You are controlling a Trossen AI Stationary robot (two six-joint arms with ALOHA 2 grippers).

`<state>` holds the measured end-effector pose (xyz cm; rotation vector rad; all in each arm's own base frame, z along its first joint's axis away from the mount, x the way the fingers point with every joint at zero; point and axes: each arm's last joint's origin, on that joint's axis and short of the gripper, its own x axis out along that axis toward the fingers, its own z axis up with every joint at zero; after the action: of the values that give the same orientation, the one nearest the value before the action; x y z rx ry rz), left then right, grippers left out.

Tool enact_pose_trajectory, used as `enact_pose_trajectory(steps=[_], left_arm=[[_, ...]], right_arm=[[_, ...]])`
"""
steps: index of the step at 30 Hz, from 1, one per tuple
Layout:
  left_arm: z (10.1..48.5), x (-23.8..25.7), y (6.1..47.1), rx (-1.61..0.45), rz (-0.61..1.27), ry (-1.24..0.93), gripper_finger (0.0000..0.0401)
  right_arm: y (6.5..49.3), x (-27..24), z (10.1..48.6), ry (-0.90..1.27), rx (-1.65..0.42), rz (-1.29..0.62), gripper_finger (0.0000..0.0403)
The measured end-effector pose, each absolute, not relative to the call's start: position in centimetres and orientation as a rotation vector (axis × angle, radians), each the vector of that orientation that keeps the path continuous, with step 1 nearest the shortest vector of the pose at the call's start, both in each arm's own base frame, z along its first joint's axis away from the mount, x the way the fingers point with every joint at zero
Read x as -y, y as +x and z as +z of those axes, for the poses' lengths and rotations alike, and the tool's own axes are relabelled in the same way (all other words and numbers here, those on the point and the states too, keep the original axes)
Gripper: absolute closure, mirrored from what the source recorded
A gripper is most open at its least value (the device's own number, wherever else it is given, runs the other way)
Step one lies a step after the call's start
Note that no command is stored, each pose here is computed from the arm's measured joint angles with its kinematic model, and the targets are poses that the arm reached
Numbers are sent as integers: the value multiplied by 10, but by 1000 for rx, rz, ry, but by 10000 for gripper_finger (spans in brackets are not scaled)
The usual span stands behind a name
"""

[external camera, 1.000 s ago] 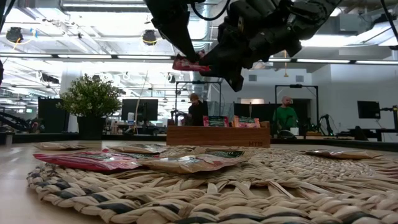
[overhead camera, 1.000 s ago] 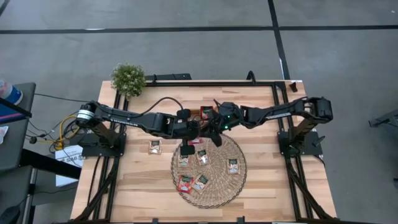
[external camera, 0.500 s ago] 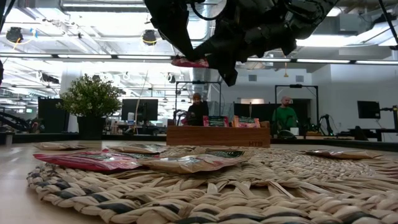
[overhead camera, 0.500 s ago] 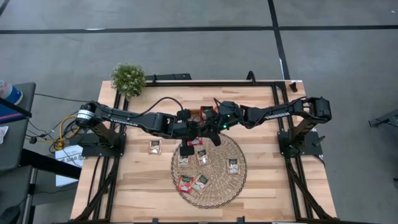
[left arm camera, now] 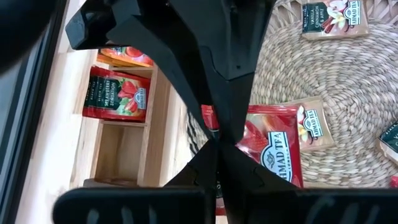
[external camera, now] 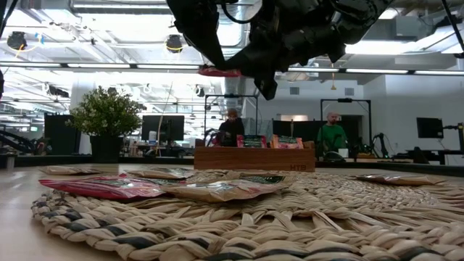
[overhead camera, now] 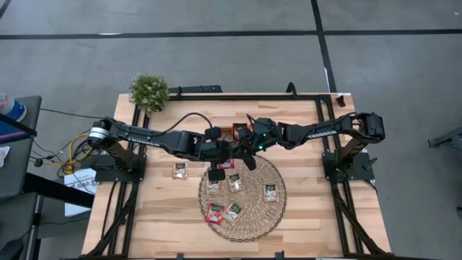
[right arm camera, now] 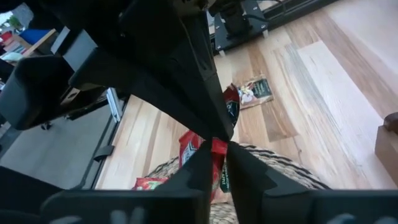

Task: Pick & Place Tea
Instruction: Put the red tea bag in the middle of the wooden organizer

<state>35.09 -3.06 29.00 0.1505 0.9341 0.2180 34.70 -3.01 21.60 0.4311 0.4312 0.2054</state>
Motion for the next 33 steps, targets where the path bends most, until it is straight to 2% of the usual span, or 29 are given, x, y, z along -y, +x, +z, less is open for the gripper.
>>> enact_pose_trajectory(steps=[3, 19, 23, 29, 33], left_arm=[[290, 31, 351, -935, 218, 150, 401], [289, 31, 351, -935, 217, 134, 393], [289, 30, 351, -936, 228, 138, 368], [289, 29, 351, -936, 256, 152, 307], [289, 27, 350, -931, 347, 177, 269]], right_arm=[[347, 30, 216, 427, -431, 206, 397], [347, 30, 216, 442, -430, 196, 402], [347, 31, 216, 443, -429, 180, 403], [347, 31, 216, 449, -429, 173, 403], [347, 33, 216, 442, -430, 123, 402]])
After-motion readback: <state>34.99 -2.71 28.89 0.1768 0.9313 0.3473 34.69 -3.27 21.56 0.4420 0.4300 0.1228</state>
